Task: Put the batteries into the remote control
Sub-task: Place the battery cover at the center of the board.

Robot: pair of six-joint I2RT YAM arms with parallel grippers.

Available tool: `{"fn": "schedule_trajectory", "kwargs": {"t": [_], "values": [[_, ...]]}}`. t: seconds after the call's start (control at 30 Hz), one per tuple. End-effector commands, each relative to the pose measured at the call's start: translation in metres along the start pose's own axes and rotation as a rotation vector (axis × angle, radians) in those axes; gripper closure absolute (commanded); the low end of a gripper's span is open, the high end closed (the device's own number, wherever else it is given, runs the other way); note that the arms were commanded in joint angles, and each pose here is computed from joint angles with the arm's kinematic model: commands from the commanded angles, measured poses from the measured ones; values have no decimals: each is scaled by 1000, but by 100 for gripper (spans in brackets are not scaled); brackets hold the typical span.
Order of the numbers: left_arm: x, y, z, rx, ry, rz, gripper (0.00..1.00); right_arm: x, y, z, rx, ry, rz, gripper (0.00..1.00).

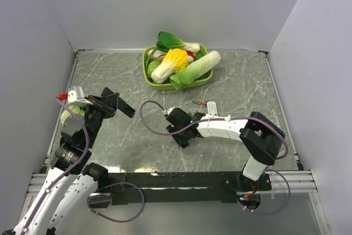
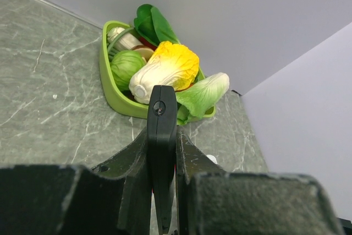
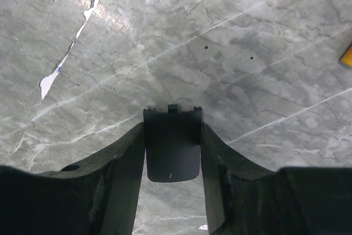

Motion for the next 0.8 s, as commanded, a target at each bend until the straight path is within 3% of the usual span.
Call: {"fn": "schedule_trajectory", "kwargs": {"t": [0.0, 0.2, 0.27, 0.33, 0.43, 0.57, 0.77], "values": [[2, -4, -3, -6, 6, -29, 99, 0, -3, 4, 10, -15, -17, 48], [3, -15, -10, -9, 47, -92, 97, -19, 2, 15, 13, -67, 24, 24], [4, -17, -12, -1, 63, -98, 97, -30, 3, 22, 23, -106, 36, 22], [5, -21, -10, 19, 75, -112, 97, -45, 0, 31, 47, -159, 51, 9], [5, -28, -6, 56, 94, -129, 98, -67, -5, 42, 93, -224, 97, 0], [6, -40, -2, 95, 108, -181, 99, -82, -43, 53, 222, -282, 79, 0], [11, -54, -10, 186, 151, -290, 99, -95, -76, 61, 285, -312, 56, 0]]}}
Point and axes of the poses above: each gripper's point midway between its finger pads, its own x axis out along the fingers, its own y axis along the line the jaws close on, z = x × y, the point moved 1 cm from there along -x, back along the fingers, and after that the axes turned 5 degrees about x, right-handed, at the moved point
